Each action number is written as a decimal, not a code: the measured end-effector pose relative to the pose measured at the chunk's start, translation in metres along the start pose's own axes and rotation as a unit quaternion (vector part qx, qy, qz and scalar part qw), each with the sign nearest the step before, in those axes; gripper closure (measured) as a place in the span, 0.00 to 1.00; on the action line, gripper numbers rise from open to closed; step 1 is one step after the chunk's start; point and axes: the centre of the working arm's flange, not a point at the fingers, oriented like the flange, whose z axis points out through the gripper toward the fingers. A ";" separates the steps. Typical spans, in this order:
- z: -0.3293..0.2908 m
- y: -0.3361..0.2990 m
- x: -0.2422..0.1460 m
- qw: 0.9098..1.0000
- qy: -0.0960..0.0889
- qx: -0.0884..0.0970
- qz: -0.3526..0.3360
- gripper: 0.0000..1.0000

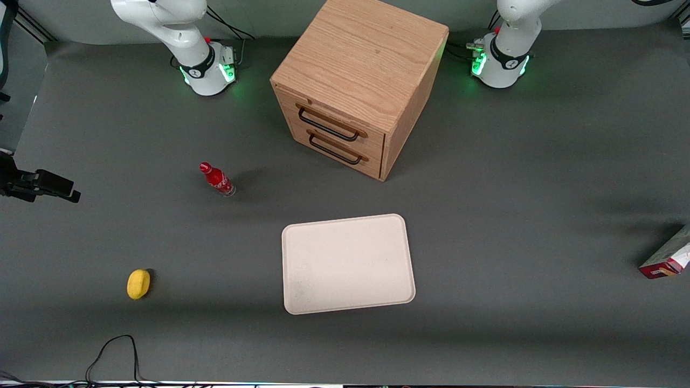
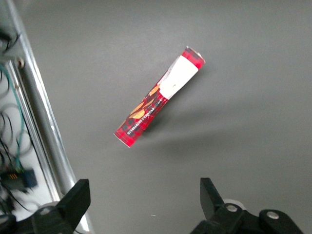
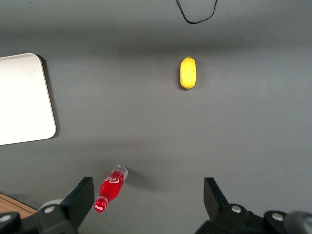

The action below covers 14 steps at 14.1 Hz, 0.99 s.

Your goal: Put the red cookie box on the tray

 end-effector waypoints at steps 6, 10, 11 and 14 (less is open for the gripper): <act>0.005 -0.007 -0.007 0.958 -0.001 -0.003 0.287 0.00; 0.040 -0.006 -0.002 0.952 -0.011 -0.027 0.306 0.00; 0.059 -0.006 0.002 0.950 -0.013 -0.034 0.310 0.00; 0.118 -0.008 0.013 0.947 -0.015 -0.039 0.318 0.00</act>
